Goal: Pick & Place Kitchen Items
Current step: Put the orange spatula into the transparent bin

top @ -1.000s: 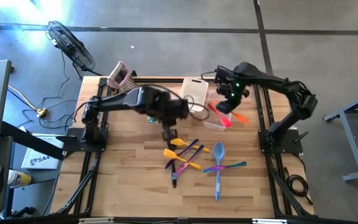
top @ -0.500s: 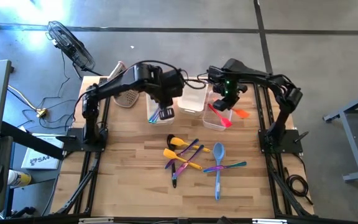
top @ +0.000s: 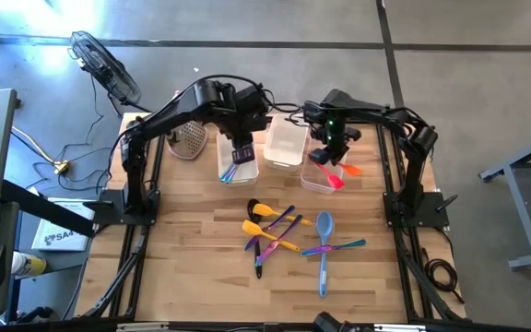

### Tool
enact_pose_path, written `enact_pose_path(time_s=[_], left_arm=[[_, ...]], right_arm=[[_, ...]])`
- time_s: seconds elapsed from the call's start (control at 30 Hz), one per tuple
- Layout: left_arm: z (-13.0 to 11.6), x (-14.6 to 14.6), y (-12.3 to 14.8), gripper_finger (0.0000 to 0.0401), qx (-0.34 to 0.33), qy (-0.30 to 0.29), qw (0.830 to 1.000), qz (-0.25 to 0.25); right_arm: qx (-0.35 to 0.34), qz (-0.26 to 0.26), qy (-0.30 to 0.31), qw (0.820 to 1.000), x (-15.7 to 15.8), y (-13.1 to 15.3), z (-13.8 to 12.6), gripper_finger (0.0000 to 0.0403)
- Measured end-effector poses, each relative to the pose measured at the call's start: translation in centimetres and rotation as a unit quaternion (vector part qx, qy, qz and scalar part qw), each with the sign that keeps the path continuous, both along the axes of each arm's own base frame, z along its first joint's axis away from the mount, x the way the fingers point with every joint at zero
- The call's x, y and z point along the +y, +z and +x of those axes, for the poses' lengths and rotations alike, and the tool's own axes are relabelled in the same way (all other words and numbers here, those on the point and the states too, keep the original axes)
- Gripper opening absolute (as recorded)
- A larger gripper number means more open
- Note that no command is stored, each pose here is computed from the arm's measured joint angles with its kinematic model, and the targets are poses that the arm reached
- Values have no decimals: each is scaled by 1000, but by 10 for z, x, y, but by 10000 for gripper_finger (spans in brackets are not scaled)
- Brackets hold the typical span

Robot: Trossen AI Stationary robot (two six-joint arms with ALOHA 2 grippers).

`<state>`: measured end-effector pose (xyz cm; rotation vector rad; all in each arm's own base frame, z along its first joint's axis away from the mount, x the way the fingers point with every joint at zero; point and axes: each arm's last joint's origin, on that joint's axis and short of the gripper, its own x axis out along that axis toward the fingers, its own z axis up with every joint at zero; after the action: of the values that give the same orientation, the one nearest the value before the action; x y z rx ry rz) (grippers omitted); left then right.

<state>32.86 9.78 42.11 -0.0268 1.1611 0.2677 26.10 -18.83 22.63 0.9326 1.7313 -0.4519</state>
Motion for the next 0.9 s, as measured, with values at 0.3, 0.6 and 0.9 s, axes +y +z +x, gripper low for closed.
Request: enact_pose_path(time_s=[0.3, 0.6, 0.9], left_arm=[[0, 0, 0, 31, 4, -22, 1000, 6], [0, 0, 0, 31, 5, -25, 1000, 8], [0, 0, 0, 31, 5, -26, 1000, 8]], right_arm=[[-45, 2, -36, 998, -9, -3, 3, 33], [-73, 20, -52, 996, -15, -6, 4, 34], [-81, 25, -65, 994, -15, -6, 6, 35]])
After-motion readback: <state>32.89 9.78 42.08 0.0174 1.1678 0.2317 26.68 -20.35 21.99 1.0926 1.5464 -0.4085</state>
